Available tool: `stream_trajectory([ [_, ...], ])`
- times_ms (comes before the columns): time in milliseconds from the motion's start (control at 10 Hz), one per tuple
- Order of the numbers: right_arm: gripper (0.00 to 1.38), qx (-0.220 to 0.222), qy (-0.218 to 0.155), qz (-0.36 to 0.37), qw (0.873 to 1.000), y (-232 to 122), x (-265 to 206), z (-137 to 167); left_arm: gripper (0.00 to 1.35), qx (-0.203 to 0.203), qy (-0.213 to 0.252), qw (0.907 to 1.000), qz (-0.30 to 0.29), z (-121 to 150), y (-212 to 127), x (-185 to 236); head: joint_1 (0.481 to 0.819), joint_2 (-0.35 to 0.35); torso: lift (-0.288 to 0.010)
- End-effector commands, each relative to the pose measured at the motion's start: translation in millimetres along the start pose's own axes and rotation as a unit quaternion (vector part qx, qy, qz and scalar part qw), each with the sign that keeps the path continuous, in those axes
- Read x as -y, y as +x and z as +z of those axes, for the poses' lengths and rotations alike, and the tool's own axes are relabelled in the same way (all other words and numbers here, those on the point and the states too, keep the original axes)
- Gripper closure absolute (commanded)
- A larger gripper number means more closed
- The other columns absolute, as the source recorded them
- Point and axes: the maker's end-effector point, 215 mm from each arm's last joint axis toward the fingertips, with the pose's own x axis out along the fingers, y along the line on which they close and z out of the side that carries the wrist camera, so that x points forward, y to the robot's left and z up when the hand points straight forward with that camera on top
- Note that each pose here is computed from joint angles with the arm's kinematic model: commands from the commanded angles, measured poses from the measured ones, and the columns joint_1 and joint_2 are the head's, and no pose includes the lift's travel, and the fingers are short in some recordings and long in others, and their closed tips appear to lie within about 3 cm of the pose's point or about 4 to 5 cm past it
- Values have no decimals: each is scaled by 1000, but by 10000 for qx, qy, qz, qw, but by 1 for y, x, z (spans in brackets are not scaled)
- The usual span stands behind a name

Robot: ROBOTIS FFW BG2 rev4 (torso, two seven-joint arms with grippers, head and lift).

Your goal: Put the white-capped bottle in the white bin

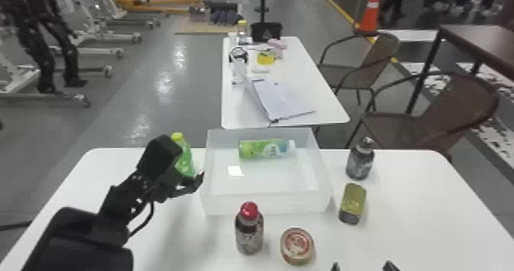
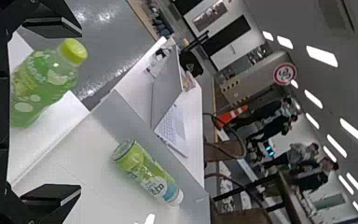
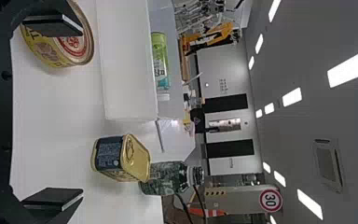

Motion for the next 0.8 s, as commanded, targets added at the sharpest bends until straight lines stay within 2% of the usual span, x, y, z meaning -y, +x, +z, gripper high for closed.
stream_trajectory([
  [0, 85, -2, -3, 0, 10000, -1, 1, 0, 128, 238, -778, 9956, 456, -36, -43, -18, 549, 0, -100],
  [200, 85, -17, 0, -1, 10000, -3, 1, -1, 131, 333, -1253, 9870, 949, -86, -100, -45, 549, 0, -100],
  [300, 85, -25, 1, -2, 10000, -3, 1, -2, 133, 421, -1638, 9784, 1185, -106, -122, -51, 549, 0, -100],
  [400, 85, -26, 3, -1, 10000, -4, 1, -2, 133, 456, -1984, 9701, 1322, -125, -137, -47, 549, 0, -100],
  [500, 85, -32, 13, -4, 10000, -5, 1, -2, 133, 511, -2447, 9580, 1407, -142, -148, -37, 549, 0, -100],
  [700, 85, -46, 14, -12, 10000, -7, 2, -3, 133, 530, -2796, 9413, 1816, -162, -172, -21, 549, 0, -100],
])
